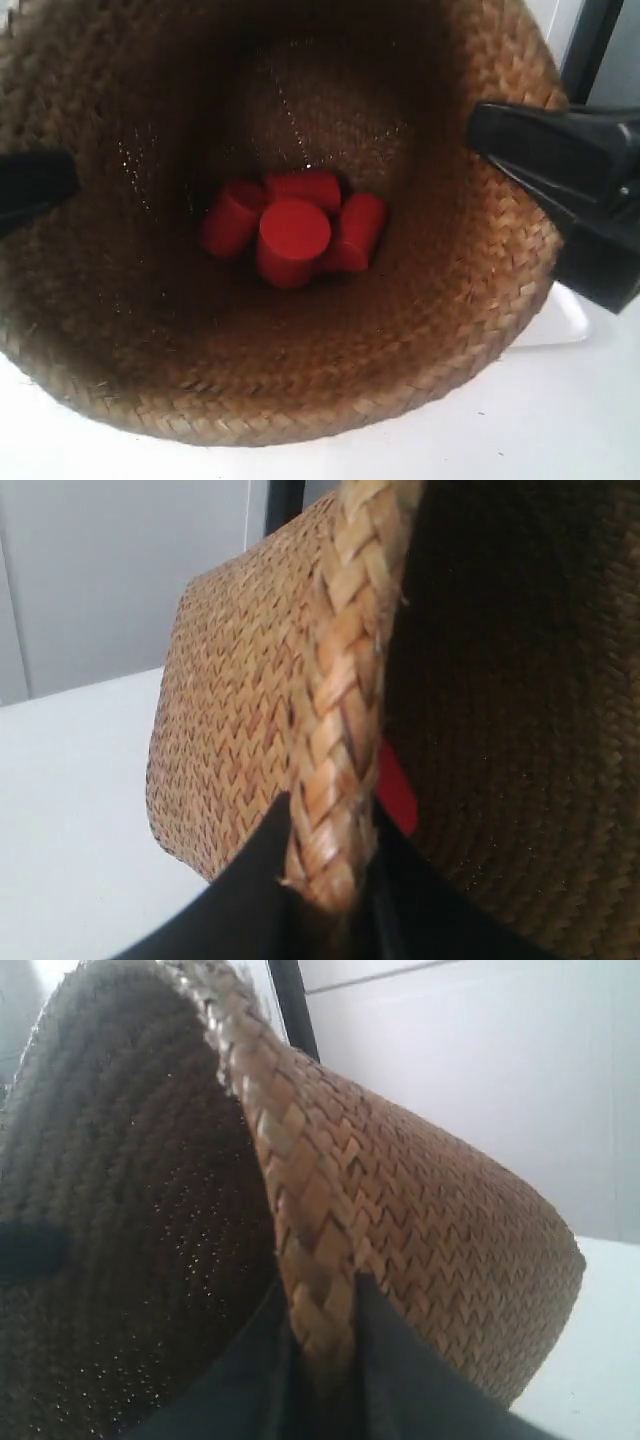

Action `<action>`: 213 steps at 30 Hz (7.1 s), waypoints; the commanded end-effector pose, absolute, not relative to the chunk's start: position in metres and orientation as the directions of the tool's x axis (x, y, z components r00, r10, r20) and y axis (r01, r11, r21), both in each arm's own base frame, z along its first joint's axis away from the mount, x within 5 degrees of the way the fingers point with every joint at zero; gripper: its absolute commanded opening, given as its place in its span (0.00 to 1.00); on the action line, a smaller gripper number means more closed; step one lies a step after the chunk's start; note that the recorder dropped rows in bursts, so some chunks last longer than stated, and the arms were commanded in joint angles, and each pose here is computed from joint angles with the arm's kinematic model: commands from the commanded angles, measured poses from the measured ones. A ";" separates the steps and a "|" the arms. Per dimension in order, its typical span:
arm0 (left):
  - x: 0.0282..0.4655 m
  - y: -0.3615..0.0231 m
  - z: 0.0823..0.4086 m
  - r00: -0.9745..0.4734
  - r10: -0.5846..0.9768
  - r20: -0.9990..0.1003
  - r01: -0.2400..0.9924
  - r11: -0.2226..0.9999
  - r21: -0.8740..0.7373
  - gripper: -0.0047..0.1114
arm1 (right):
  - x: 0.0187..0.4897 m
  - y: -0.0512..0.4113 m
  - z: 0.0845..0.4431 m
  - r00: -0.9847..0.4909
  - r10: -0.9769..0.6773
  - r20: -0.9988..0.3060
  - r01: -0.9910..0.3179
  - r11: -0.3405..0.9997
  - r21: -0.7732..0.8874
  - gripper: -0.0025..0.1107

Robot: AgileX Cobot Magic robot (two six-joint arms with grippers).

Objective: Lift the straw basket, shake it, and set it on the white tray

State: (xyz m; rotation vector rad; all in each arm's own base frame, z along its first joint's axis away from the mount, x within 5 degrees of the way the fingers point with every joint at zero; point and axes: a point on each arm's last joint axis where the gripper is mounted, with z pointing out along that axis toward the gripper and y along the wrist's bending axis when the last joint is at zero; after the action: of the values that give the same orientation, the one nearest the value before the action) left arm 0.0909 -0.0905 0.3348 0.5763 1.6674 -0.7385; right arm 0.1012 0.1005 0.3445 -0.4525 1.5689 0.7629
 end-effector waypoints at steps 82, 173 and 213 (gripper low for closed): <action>0.115 -0.109 0.399 -0.416 0.211 -0.885 0.685 0.713 -0.152 0.04 | 0.106 0.106 0.401 -0.113 0.280 -0.953 -0.699 0.659 0.277 0.02; 0.338 -0.277 0.342 -0.673 0.422 -0.607 0.632 0.754 -0.177 0.65 | 0.285 -0.032 0.336 -0.744 0.079 -0.663 0.306 0.923 -0.233 0.73; 0.203 -0.147 0.472 -0.260 0.179 -0.949 0.549 0.836 0.008 0.55 | 0.115 -0.011 0.468 0.136 0.235 -0.962 0.089 0.965 0.248 0.33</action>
State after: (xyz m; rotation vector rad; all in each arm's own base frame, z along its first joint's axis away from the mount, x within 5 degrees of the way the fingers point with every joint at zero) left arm 0.2274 -0.1645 0.4677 0.6102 1.9155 -0.3295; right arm 0.1449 -0.0101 0.4655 0.2528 1.5132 0.0717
